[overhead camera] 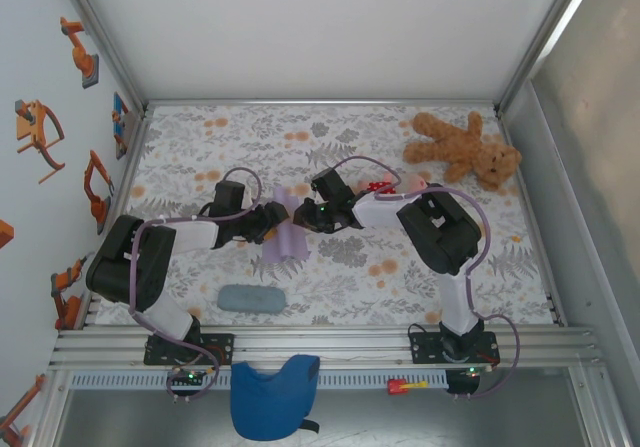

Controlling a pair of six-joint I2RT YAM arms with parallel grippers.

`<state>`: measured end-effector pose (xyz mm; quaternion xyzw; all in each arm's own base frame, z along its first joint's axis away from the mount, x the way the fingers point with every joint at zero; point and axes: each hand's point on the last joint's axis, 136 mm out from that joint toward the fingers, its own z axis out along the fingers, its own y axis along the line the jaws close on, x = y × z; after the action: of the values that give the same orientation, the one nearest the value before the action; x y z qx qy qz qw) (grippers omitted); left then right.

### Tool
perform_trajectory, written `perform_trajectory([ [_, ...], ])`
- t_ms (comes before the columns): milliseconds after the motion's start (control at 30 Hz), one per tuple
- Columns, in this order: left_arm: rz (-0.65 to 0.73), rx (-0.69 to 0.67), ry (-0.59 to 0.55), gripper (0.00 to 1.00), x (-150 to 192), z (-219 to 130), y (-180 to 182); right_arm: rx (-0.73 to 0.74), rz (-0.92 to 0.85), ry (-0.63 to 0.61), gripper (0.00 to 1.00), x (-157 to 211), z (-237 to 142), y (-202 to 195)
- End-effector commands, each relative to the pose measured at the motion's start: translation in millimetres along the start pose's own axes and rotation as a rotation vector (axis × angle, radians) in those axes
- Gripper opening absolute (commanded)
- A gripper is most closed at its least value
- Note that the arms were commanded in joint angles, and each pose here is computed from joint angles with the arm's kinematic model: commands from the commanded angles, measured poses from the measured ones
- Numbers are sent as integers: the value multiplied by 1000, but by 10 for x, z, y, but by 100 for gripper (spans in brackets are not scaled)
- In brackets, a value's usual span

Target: Fold a paper plane with a square sheet of paper (pick it up from the middle)

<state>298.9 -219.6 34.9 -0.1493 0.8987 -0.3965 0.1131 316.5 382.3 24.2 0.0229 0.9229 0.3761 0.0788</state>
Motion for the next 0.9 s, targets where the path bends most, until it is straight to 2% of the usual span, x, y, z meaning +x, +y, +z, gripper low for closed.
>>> perform_trajectory([
  [0, 18, -82, 40, 56, 74, 11, 156, -32, -1, 15, 20, 7, 5, 86],
  [200, 83, -68, 29, 31, 3, -76, -10, -39, -28, -66, 20, -122, -273, 152],
  [300, 128, -22, 18, 23, -29, -190, -208, -40, -71, -141, 23, -233, -566, 193],
  [433, 193, 81, 17, 21, -24, -414, -576, -95, -127, -200, 34, -337, -919, 295],
  [533, 233, 186, 32, 20, 0, -618, -891, -179, -172, -221, 48, -381, -1155, 447],
  [667, 286, 290, 38, 21, 27, -877, -1219, -305, -219, -231, 61, -402, -1420, 658],
  [767, 307, 345, 37, 21, 20, -1010, -1369, -375, -259, -213, 66, -355, -1539, 808],
  [867, 308, 372, 43, 21, 7, -1057, -1432, -433, -286, -181, 66, -291, -1604, 942],
])
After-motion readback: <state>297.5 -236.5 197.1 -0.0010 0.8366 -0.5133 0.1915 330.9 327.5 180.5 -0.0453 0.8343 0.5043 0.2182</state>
